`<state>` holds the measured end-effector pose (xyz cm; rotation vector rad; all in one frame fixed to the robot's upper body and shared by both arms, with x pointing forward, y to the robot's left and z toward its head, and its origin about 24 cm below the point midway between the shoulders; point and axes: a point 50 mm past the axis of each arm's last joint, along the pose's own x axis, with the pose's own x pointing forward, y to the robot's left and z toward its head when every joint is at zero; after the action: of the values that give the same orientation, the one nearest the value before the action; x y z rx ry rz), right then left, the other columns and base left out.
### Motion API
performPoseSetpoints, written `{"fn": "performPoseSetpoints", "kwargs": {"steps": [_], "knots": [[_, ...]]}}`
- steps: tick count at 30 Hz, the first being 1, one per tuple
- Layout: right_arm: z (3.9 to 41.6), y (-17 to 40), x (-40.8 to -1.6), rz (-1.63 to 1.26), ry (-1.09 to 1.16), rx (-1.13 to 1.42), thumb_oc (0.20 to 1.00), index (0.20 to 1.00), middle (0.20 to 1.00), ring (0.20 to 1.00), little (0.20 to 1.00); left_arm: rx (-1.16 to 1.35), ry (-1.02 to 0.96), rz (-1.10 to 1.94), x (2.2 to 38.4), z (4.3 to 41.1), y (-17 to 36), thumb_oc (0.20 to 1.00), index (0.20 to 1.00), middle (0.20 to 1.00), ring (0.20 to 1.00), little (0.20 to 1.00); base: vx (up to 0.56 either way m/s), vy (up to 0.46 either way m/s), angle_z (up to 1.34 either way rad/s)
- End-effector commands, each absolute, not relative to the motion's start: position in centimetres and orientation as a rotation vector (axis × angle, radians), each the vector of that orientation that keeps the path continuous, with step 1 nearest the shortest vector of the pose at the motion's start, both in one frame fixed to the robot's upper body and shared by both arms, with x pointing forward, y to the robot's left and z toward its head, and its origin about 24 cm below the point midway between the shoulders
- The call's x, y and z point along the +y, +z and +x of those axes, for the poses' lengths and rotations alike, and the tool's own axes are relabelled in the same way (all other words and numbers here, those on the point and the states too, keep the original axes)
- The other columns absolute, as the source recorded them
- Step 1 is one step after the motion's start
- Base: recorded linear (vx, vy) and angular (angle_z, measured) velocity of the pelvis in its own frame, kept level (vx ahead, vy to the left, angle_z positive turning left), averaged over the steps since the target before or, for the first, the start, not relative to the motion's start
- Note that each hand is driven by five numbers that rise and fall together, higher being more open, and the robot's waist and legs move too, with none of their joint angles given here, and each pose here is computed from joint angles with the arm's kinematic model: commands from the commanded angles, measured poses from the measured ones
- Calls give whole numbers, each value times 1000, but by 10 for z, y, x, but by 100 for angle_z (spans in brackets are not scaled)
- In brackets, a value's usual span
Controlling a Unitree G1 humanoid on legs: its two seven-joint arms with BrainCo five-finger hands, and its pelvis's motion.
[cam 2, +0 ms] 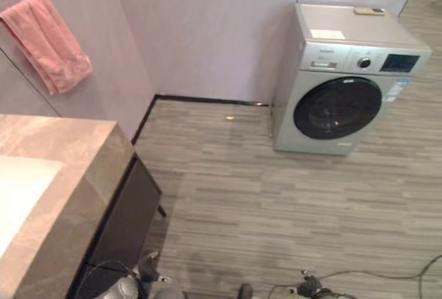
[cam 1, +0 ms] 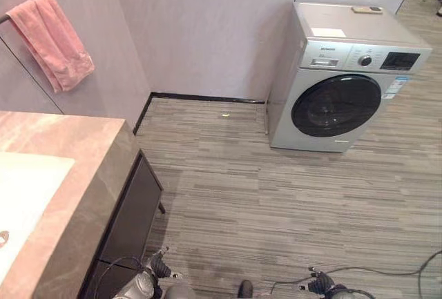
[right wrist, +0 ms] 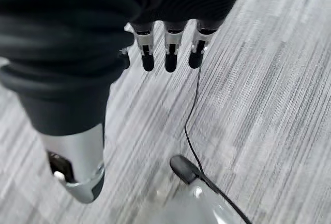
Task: Put brush and paste in cup on sink, flatten towel.
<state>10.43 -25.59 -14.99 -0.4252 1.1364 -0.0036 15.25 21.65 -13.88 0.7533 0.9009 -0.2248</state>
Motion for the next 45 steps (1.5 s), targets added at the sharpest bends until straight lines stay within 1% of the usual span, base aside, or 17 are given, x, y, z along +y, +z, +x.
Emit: {"fn": "performPoseSetpoints", "kwargs": {"steps": [1, 3, 5, 6, 8, 9, 10, 14, 15, 18, 22, 34, 40, 45], "knots": [[116, -141, -271, -278, -144, 1075, 1000, 1000, 1000, 1000, 1000, 828, -117, 602, 215, 174, -128, 1000, 1000, 1000, 1000, 1000, 99, 36, -8], [116, -140, -273, -116, -288, 1024, 1000, 1000, 1000, 1000, 1000, 816, -63, 494, 213, 174, -126, 1000, 1000, 1000, 1000, 1000, 175, 73, -5], [122, -139, -270, -118, -284, 1001, 1000, 1000, 1000, 1000, 1000, 803, -54, 466, 212, 175, -125, 1000, 1000, 1000, 1000, 1000, 100, 60, -22], [137, -134, -262, -67, -301, 927, 1000, 1000, 1000, 1000, 1000, 790, 18, 344, 212, 174, -124, 1000, 1000, 1000, 1000, 1000, 73, 80, -39], [161, -124, -242, -33, -227, 813, 1000, 1000, 1000, 1000, 1000, 687, 57, 273, 209, 190, -110, 1000, 1000, 1000, 1000, 1000, 42, 68, -31], [161, -124, -242, -33, -227, 814, 1000, 1000, 1000, 1000, 1000, 687, 57, 273, 209, 190, -110, 1000, 1000, 1000, 1000, 1000, -12, 20, -15], [172, -117, -235, -34, -190, 760, 1000, 1000, 1000, 1000, 1000, 639, 63, 239, 206, 199, -102, 1000, 1000, 1000, 1000, 1000, -28, 3, -12], [185, -109, -227, -30, -168, 697, 1000, 1000, 1000, 1000, 1000, 570, 70, 211, 201, 213, -91, 1000, 1000, 1000, 1000, 1000, -44, -4, -5], [189, -107, -225, -13, -181, 683, 1000, 1000, 1000, 1000, 1000, 535, 60, 205, 195, 221, -85, 1000, 1000, 1000, 1000, 1000, -19, 0, 8], [191, -107, -224, 24, -202, 682, 1000, 1000, 1000, 1000, 1000, 518, 57, 192, 192, 225, -82, 1000, 1000, 1000, 1000, 1000, 3, 9, 7], [193, -105, -217, 144, -215, 649, 1000, 1000, 1000, 1000, 1000, 472, 37, 204, 192, 232, -73, 1000, 1000, 1000, 1000, 1000, 29, 35, 2], [195, -101, -233, 121, -249, 633, 1000, 1000, 1000, 1000, 1000, 404, -8, 252, 201, 235, -60, 1000, 1000, 1000, 1000, 1000, 74, 97, -1], [203, -95, -241, 36, -229, 636, 1000, 1000, 1000, 1000, 1000, 383, -47, 295, 199, 240, -53, 1000, 1000, 1000, 1000, 1000, 84, 205, 3], [204, -93, -243, 56, -232, 619, 1000, 1000, 1000, 1000, 1000, 384, -24, 301, 206, 238, -53, 1000, 1000, 1000, 1000, 1000, 140, 85, 0]]}}
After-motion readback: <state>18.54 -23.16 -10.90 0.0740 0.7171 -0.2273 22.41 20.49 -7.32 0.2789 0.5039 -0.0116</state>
